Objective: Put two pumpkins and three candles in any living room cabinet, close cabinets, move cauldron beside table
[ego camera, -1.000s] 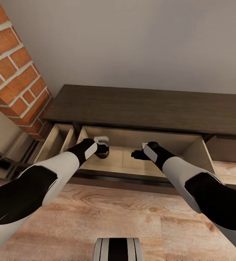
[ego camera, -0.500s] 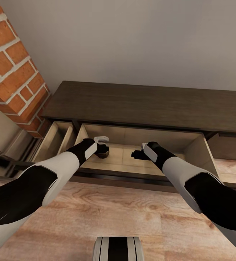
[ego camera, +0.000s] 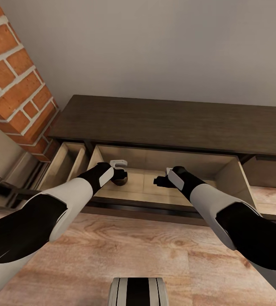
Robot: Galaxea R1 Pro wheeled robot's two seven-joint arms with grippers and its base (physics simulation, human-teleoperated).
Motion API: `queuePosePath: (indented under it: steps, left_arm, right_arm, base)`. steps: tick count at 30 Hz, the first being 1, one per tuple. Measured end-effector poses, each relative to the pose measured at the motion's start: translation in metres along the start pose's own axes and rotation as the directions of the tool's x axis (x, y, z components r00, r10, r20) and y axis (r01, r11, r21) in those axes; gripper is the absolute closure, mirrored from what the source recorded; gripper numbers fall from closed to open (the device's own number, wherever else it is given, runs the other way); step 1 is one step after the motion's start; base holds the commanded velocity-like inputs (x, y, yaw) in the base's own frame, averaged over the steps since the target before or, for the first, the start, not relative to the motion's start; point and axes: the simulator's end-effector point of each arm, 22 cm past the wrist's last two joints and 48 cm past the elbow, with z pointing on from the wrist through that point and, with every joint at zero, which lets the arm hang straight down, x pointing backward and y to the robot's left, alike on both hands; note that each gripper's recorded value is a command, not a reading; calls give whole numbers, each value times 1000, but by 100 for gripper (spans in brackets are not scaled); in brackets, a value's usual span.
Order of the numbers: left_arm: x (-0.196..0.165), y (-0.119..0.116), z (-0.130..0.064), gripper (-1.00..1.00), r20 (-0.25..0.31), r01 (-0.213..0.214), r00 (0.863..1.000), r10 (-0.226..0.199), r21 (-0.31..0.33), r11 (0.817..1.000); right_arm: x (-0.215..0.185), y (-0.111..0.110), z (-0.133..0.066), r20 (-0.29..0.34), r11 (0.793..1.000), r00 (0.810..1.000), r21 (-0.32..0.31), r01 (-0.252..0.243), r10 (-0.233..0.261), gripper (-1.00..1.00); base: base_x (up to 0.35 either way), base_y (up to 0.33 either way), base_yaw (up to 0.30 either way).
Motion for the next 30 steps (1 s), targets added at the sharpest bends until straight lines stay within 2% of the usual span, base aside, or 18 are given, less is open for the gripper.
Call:
queuePosePath:
  steps: [14, 15, 30]
  left_arm:
    - [1, 3, 0, 100, -3, 0, 1000, 0, -8, 1000]
    - [1, 3, 0, -100, -3, 1, 1000, -1, -7, 1000]
    - [1, 0, 0, -100, -3, 4, 1000, -4, 3, 1000]
  right_arm:
    - [0, 0, 0, 0, 1000, 1000, 0, 0, 0, -100]
    - [0, 0, 0, 0, 1000, 1000, 0, 0, 0, -100]
    - [0, 0, 0, 0, 1000, 1000, 0, -1, 1, -100]
  base:
    - [0, 0, 0]
    - [0, 0, 0]
    - [0, 0, 0]
